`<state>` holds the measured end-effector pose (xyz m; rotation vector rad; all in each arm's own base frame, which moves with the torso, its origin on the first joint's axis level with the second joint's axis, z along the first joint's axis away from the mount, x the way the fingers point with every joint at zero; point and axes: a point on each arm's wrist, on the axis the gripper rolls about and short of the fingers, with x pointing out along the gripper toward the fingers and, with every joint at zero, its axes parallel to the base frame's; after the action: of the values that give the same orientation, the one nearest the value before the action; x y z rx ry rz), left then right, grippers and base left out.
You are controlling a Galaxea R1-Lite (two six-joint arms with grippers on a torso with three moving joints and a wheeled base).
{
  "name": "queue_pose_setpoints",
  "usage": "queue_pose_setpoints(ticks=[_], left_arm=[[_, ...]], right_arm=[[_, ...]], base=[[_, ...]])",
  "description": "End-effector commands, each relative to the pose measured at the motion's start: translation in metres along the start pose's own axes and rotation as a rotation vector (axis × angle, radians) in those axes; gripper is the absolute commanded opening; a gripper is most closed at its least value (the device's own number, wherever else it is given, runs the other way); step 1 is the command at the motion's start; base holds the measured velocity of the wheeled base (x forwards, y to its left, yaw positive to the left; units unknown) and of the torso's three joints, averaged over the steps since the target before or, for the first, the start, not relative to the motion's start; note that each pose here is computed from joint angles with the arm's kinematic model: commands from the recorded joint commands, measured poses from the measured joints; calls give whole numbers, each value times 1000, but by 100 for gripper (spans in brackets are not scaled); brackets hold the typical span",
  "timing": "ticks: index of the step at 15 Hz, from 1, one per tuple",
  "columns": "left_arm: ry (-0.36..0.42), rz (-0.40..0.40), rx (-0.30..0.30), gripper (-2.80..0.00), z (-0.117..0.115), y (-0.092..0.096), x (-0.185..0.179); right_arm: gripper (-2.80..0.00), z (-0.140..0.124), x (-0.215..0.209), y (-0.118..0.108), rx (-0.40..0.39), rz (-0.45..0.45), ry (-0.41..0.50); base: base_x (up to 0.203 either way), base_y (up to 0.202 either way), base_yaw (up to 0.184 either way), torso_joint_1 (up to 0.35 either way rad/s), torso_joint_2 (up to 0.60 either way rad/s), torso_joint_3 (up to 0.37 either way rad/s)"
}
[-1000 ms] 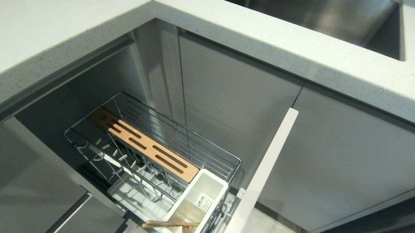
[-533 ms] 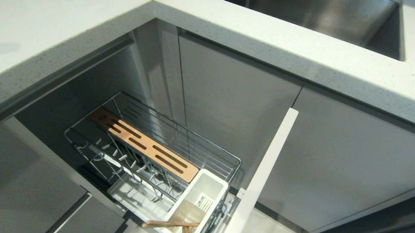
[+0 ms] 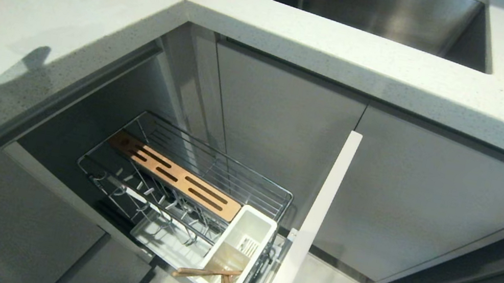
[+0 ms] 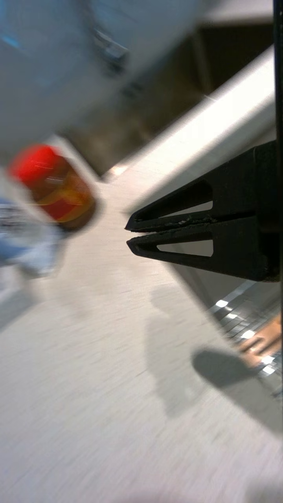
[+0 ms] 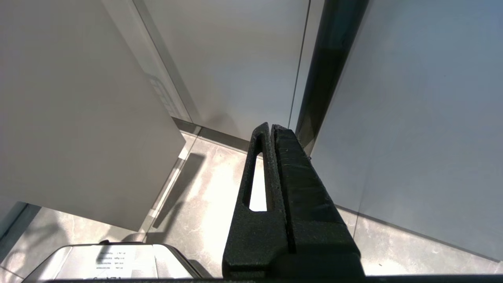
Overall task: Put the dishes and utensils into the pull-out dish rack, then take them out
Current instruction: Take the chopsticks out of the cupboard
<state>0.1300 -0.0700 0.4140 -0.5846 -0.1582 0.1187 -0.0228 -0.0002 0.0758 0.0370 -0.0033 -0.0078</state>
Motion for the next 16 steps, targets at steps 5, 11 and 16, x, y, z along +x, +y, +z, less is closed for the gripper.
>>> queue_pose_setpoints(ticks=[5,11,16], left_arm=[[313,57,277,-280,-73,-8,15],[807,-4,500,-280,-104,10,-2],[1215,-29,546,-280,-131,8,1]], right_arm=[[-280,0,0,0,1,0,0],[-280,0,0,0,0,0,0],[-280,0,0,0,0,0,0]], base=[[0,0,0,0,0,0],[0,0,0,0,0,0],[0,0,0,0,0,0]])
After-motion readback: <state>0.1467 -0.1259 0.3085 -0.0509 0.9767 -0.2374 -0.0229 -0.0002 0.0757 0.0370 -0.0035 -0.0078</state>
